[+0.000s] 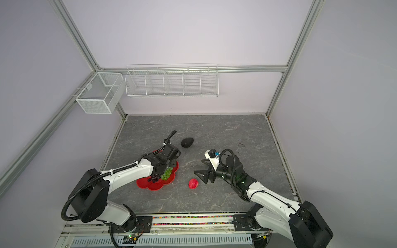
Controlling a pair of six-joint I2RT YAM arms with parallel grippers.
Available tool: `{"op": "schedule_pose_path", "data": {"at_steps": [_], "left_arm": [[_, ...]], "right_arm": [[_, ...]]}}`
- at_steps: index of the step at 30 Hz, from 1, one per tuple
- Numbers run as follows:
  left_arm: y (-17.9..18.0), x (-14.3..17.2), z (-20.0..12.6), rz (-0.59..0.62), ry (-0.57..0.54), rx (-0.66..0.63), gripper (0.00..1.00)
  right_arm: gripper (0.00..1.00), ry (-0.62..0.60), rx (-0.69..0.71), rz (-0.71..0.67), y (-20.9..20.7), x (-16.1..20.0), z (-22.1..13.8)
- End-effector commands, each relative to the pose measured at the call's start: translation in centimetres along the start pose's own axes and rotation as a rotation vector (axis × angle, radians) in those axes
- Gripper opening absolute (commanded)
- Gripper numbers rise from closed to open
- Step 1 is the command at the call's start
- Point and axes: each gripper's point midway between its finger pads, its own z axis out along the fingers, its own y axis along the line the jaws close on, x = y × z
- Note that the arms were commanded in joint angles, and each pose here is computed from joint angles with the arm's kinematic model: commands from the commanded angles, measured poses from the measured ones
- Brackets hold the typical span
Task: Arrange fruit in a fruit bowl
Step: Place the fruits in the fruit bowl.
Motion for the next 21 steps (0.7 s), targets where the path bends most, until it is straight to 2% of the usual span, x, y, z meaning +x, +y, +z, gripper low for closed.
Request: {"op": "schedule_pose_path", "data": {"at_steps": [1,4,6,10,14,15,17,19,21], "left_arm": [[-0.1,-0.7,-0.2,-0.045,0.007,-0.016,0.51],[0.5,-0.8,-0.4,-0.039,0.013,-0.049,0.69],[0.5,-1.3,-0.9,-0.041,0.005,-0.043,0.77],[0.8,-2.2,-2.1,-0.044,-0.027,-0.033,0.8],[-0.5,-3.1,-4.3,-0.014,-0.061,0.051,0.8],[-1.5,-3.2,-5.1,0.023,-0.077,0.093,0.81],[-5.1,-2.6,-6.6,0.14,-0.084,0.261,0.82],[-8.7,-0.7,-7.8,0.207,-0.037,0.472,0.83],[-10.8,1.7,-8.3,0.246,0.024,0.601,0.83]], "right_arm": [[0.88,-0.009,-0.005,-0.035,0.4,-0.8,0.0],[0.88,-0.004,-0.003,-0.032,0.2,-0.7,0.1],[0.88,-0.003,-0.003,-0.032,0.2,-0.7,0.1],[0.88,0.0,0.0,-0.029,0.2,-0.6,0.2],[0.88,-0.002,0.014,-0.028,-0.1,-0.7,0.1],[0.88,0.0,0.024,-0.027,-0.2,-0.6,0.1],[0.88,0.012,0.093,-0.011,-1.4,-0.3,0.1],[0.88,0.04,0.173,0.013,-3.0,0.2,0.0],[0.89,0.057,0.225,0.032,-4.1,0.6,-0.3]]}}
